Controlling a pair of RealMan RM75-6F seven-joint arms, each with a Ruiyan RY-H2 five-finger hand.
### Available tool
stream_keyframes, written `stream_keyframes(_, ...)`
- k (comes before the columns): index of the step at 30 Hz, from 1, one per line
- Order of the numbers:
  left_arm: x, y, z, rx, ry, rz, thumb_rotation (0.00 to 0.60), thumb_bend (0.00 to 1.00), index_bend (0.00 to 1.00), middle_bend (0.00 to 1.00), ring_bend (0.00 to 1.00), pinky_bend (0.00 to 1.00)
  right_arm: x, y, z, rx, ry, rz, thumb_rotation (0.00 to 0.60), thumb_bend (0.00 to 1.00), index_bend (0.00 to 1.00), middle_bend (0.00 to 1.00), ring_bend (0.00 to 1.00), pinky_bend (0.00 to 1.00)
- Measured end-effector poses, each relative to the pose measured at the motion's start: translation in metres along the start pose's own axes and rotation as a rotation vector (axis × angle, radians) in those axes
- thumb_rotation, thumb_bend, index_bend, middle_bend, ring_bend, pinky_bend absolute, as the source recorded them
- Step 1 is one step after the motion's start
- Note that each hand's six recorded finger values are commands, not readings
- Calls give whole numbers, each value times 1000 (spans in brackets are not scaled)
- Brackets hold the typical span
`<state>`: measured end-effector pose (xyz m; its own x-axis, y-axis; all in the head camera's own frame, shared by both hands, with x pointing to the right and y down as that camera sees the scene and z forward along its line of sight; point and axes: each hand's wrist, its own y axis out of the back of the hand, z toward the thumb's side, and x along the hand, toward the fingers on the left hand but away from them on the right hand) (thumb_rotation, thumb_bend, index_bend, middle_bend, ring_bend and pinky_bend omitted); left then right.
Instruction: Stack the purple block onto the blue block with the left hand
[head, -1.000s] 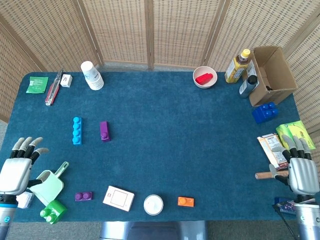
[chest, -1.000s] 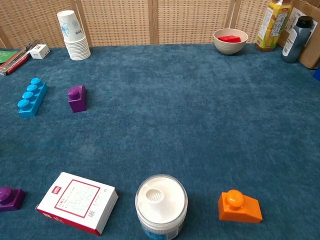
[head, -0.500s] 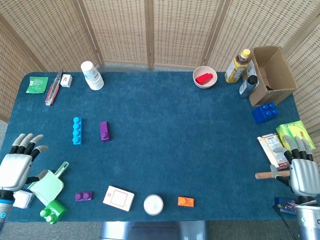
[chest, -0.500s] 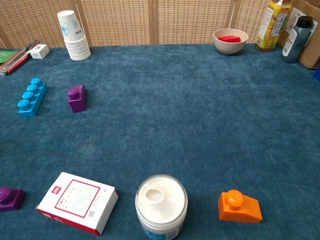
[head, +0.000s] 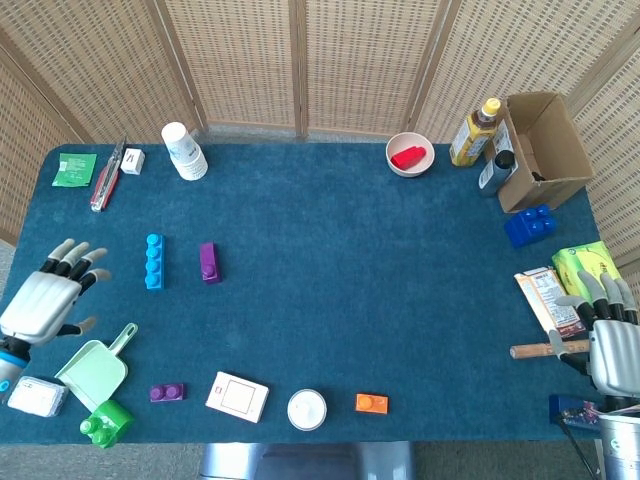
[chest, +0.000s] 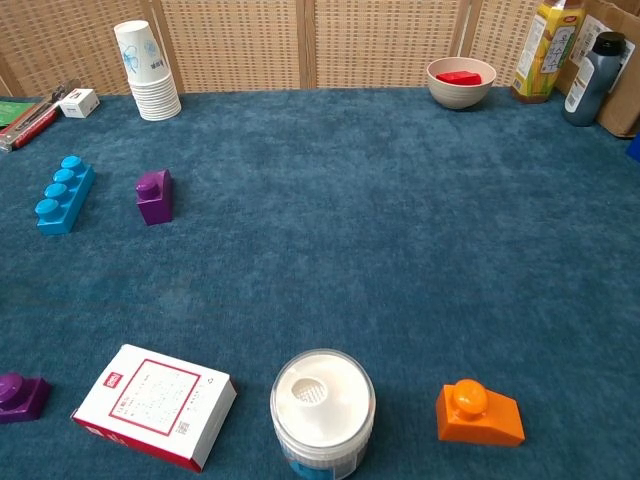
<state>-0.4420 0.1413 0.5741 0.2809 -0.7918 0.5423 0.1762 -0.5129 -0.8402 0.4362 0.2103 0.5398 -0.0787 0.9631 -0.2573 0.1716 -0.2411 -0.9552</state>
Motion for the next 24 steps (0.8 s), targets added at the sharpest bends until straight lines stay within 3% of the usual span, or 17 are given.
stream_keyframes(6,33,0,-4,117,-101,-1,600,266,286,144,59,0,1,1,-2,9,-12,-2,600,286,378,141,0,0)
stream_keyframes(18,89,-13,14,180,-231,-19,600,267,290,135,55,0,6,8,-6,31,-45,-23,600,287,378,141,0,0)
stream_keyframes(24,119,-23,28,207,-296,-30,600,267,214,85,35,0,7,12,-6,41,-67,-37,600,284,378,141,0,0)
